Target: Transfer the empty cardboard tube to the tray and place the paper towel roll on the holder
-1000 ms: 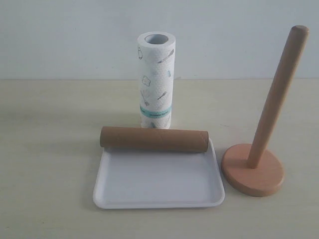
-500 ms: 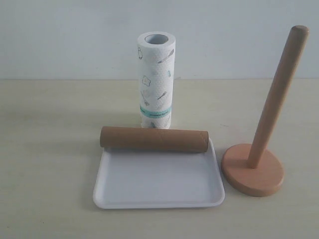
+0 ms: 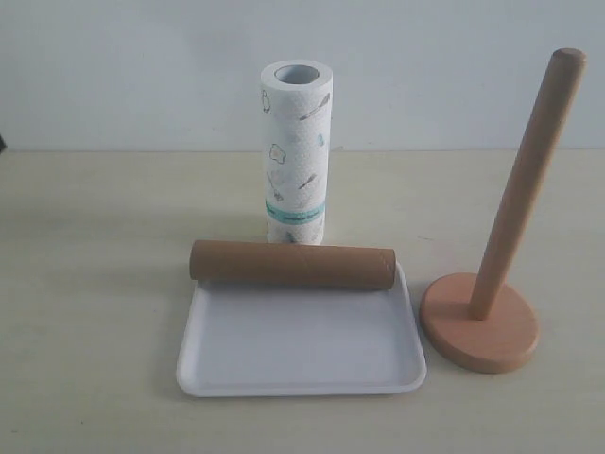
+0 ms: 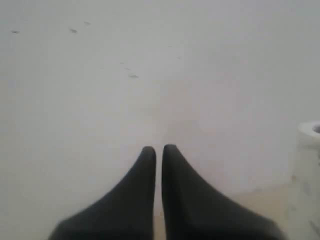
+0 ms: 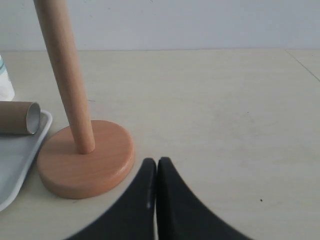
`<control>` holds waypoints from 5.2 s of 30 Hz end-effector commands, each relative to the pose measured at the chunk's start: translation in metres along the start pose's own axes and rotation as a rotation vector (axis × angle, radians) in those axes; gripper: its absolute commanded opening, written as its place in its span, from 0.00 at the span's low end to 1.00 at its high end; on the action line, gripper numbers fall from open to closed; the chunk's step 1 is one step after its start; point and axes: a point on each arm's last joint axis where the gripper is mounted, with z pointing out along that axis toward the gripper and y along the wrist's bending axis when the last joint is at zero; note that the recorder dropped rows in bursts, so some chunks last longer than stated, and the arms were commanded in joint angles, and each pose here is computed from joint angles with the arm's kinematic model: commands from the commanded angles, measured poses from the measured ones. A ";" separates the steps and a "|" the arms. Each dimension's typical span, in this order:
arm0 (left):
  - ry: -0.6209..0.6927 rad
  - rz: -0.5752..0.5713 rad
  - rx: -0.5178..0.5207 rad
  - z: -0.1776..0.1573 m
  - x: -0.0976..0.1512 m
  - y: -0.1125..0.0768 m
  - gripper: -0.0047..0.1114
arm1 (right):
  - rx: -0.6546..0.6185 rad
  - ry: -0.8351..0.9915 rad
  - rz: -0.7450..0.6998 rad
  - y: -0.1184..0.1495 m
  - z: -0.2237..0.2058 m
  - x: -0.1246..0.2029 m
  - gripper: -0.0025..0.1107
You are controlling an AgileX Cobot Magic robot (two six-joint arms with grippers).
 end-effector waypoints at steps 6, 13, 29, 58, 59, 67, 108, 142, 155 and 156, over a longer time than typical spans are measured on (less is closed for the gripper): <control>0.115 -0.211 0.389 0.057 0.028 -0.014 0.20 | 0.004 -0.010 -0.008 0.000 0.000 -0.001 0.02; 0.143 -0.311 0.457 0.076 0.050 -0.019 0.83 | 0.004 -0.010 -0.008 0.000 0.000 -0.001 0.02; 0.122 -0.146 0.697 0.123 0.073 -0.089 0.99 | 0.004 -0.010 -0.008 0.000 0.000 -0.001 0.02; 0.114 -0.130 0.776 0.214 0.126 -0.139 0.99 | 0.003 -0.026 -0.008 0.000 0.000 -0.002 0.02; 0.108 -0.125 0.774 0.217 0.124 -0.141 0.99 | 0.003 -0.026 -0.008 0.000 0.000 -0.002 0.02; 0.132 -0.245 0.767 0.232 0.123 -0.143 0.82 | 0.003 -0.026 -0.008 0.000 0.000 -0.002 0.02; -0.060 -0.020 1.004 0.178 -0.083 -0.131 0.08 | 0.003 -0.026 -0.008 0.000 0.000 -0.002 0.02; -0.193 -0.353 0.752 0.115 -0.252 -0.270 0.08 | 0.003 -0.026 -0.008 0.000 0.000 -0.002 0.02; -0.133 -0.349 0.735 0.131 -0.238 -0.303 0.08 | 0.003 -0.026 -0.008 0.000 0.000 -0.002 0.02; -0.127 -0.348 0.735 0.132 -0.236 -0.305 0.08 | 0.003 -0.026 -0.008 0.000 0.000 -0.002 0.02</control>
